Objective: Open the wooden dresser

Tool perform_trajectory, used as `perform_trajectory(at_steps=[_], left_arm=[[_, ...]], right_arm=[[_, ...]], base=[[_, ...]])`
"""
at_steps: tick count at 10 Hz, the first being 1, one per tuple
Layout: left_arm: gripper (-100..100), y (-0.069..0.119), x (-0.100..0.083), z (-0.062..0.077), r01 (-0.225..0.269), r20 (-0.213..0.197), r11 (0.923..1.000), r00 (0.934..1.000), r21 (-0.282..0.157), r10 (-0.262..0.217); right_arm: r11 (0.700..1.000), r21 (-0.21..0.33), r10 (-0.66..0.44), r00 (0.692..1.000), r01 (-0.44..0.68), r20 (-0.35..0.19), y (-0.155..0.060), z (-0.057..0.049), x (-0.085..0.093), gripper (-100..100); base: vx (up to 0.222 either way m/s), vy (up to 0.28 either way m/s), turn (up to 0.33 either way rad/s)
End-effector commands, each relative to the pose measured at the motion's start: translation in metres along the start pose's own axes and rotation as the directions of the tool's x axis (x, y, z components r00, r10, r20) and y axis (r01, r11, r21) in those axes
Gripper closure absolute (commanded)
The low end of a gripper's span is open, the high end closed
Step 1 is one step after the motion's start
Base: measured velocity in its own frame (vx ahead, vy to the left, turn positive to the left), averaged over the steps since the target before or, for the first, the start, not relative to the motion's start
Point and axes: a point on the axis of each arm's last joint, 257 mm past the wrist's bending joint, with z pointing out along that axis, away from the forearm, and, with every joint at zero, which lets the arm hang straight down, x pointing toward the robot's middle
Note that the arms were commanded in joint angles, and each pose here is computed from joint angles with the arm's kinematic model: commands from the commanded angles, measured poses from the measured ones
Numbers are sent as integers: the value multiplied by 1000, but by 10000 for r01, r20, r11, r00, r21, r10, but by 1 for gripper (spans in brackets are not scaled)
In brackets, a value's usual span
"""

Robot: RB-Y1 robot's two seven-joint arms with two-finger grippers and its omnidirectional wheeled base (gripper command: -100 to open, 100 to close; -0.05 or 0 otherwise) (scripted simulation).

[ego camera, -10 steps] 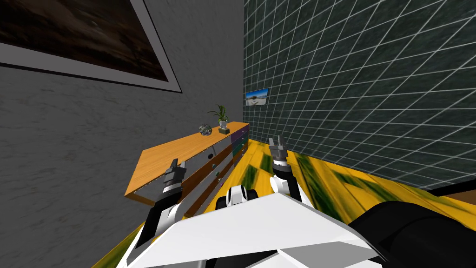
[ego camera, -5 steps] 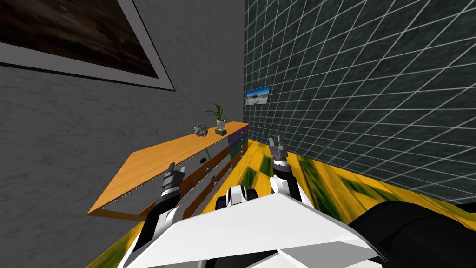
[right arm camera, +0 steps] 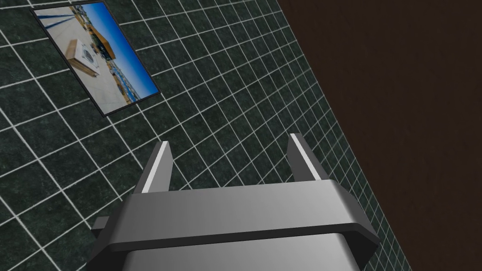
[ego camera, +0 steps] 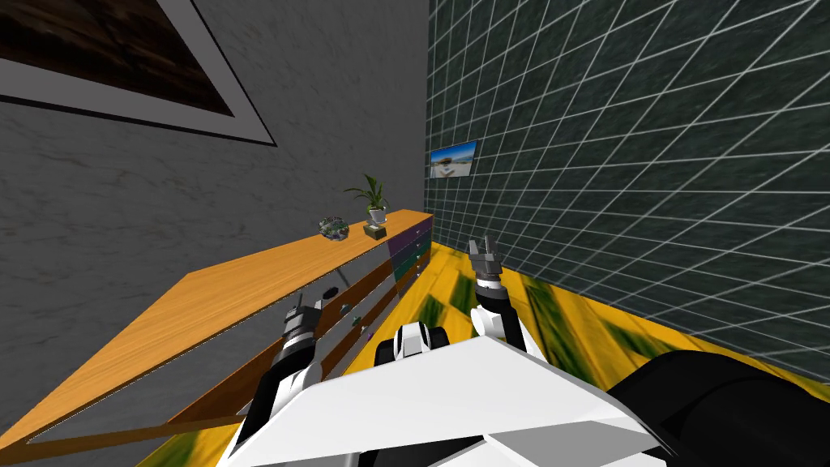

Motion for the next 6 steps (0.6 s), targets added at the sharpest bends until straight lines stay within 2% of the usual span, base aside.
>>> perform_trajectory(at_steps=[1, 4, 5, 6], left_arm=[[-100, 22, -7, -11, 674, 627, 9969, 9959, -412, -647], [-100, 41, -5, -23, 1413, 1202, 9880, 9838, -625, -1331], [-100, 38, -5, -19, 1283, 1101, 9899, 9865, -596, -1212], [-100, 32, -7, -18, 1276, 1124, 9901, 9863, -590, -1205]], right_arm=[[10000, 0, 1, 10000, -1, 0, 0, 0, 0, 0], [10000, -2, 1, 10000, -1, -1, 0, 0, 0, 0], [10000, -2, 0, 10000, 0, -1, 0, 0, 0, 0], [10000, -2, 0, 10000, 0, -2, 0, 0, 0, 0]], base=[[66, -121, 50], [31, -81, 30], [8, -20, 2], [89, 26, -11]])
